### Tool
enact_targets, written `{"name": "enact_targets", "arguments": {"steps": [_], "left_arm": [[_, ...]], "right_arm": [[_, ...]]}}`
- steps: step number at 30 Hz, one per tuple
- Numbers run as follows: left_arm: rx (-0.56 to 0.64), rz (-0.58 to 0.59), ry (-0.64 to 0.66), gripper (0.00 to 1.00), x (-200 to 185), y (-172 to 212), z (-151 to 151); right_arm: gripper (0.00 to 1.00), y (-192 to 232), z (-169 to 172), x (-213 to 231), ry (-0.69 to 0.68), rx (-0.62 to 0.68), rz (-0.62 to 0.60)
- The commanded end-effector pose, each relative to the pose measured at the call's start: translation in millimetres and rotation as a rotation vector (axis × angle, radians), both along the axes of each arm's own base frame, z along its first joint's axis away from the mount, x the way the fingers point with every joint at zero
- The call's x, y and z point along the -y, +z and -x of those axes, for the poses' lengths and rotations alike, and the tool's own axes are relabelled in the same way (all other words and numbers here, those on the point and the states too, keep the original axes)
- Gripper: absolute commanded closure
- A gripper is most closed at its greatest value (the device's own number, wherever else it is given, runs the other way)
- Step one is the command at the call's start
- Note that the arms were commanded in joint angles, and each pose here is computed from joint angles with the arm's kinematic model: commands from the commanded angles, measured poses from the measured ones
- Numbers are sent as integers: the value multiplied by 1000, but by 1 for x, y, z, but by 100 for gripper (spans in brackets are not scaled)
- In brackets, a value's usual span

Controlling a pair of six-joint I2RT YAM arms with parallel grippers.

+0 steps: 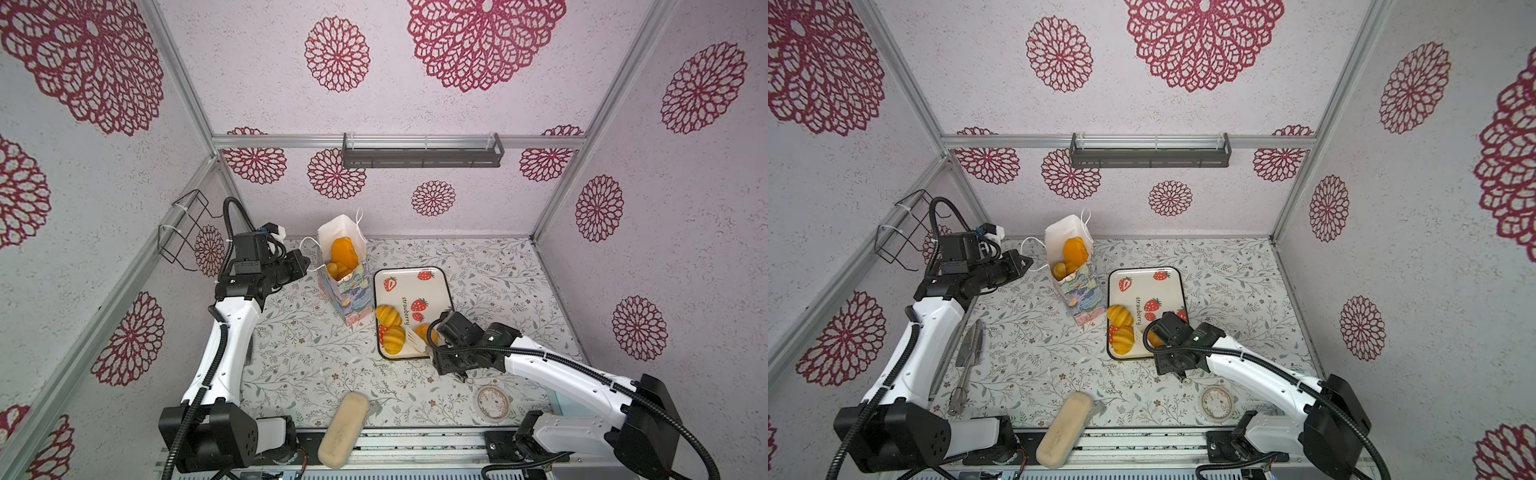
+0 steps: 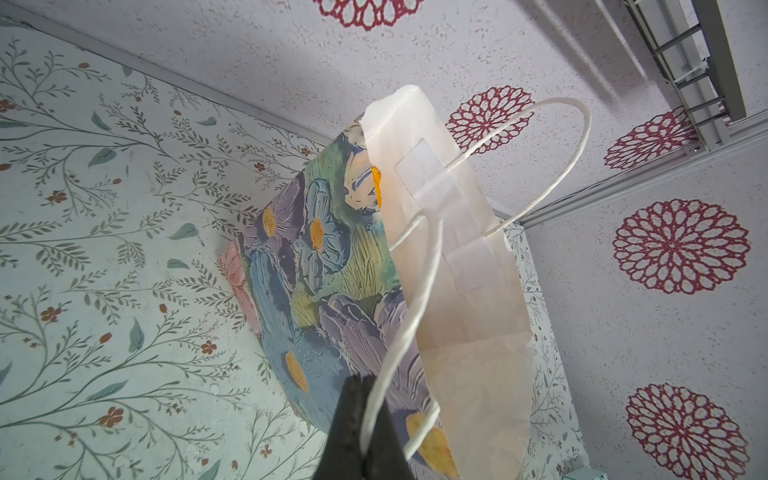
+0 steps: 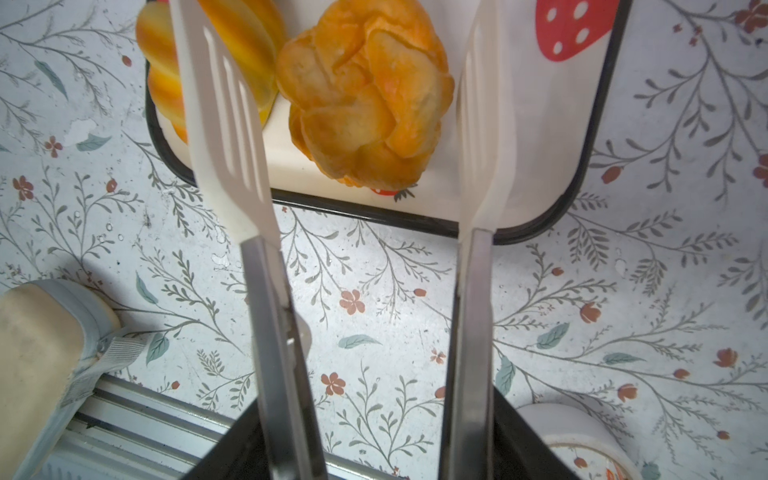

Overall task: Place the fake bread into the paper bag
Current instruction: 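Close the tongs on the braided bun and lift it off the tray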

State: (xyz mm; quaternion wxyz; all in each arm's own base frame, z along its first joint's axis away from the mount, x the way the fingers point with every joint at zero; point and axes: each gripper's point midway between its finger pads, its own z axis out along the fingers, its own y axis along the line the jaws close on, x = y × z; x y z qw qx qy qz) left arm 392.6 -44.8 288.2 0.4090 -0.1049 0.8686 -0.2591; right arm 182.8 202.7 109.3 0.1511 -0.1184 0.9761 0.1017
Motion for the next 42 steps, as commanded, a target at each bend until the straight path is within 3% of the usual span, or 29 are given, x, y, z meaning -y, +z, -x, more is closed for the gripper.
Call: {"name": "enact_targets", "arguments": {"steps": [1, 23, 42], "left_arm": [[9, -2, 5, 100, -1, 1, -1], [2, 0, 6, 100, -1, -2, -2], [3, -2, 6, 100, -1, -2, -2]], "right_arm": [[35, 8, -8, 1, -5, 33, 6], [41, -5, -6, 5, -2, 19, 42], [47, 19, -18, 5, -23, 98, 24]]}}
